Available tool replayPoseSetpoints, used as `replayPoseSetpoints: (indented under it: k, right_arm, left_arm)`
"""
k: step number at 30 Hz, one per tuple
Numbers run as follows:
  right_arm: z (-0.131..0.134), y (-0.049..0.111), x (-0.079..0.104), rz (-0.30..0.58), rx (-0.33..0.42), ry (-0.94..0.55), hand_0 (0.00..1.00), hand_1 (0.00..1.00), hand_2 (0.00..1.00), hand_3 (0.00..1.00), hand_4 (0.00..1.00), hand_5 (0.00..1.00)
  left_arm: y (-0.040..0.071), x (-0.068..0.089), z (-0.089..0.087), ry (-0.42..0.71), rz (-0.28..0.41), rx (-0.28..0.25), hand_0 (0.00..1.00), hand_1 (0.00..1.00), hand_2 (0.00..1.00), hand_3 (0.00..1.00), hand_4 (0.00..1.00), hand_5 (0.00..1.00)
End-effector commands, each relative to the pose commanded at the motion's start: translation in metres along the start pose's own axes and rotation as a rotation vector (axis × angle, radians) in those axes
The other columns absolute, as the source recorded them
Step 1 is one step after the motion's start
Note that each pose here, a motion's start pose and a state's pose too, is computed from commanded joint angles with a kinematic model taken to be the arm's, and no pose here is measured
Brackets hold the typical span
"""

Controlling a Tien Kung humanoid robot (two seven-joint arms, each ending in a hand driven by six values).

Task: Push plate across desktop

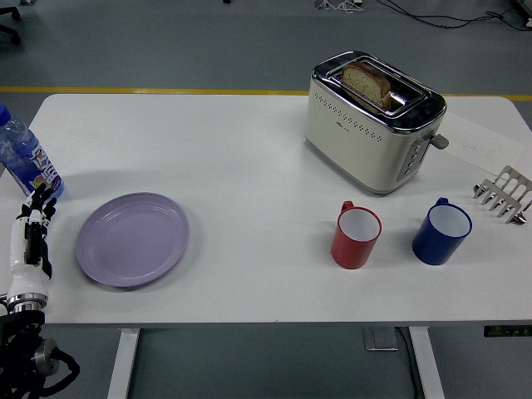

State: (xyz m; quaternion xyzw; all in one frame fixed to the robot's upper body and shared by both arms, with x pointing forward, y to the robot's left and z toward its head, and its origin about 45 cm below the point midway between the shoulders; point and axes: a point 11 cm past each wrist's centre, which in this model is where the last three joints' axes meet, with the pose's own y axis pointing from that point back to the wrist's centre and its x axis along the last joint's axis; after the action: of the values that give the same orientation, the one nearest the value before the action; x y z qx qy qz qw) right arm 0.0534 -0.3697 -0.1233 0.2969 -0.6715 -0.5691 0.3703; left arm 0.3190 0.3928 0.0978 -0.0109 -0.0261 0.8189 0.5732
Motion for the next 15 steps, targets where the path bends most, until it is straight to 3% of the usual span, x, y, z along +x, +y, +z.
replayPoseSetpoints:
  k: [15]
  right_arm:
    - [0.0, 0.0, -0.001, 0.001, -0.001, 0.008, 0.519, 0.481, 0.584, 0.554, 0.245, 0.365]
  left_arm:
    - [0.005, -0.021, -0.013, 0.014, -0.01, 0.038, 0.902, 0.904, 0.931, 0.896, 0.484, 0.998]
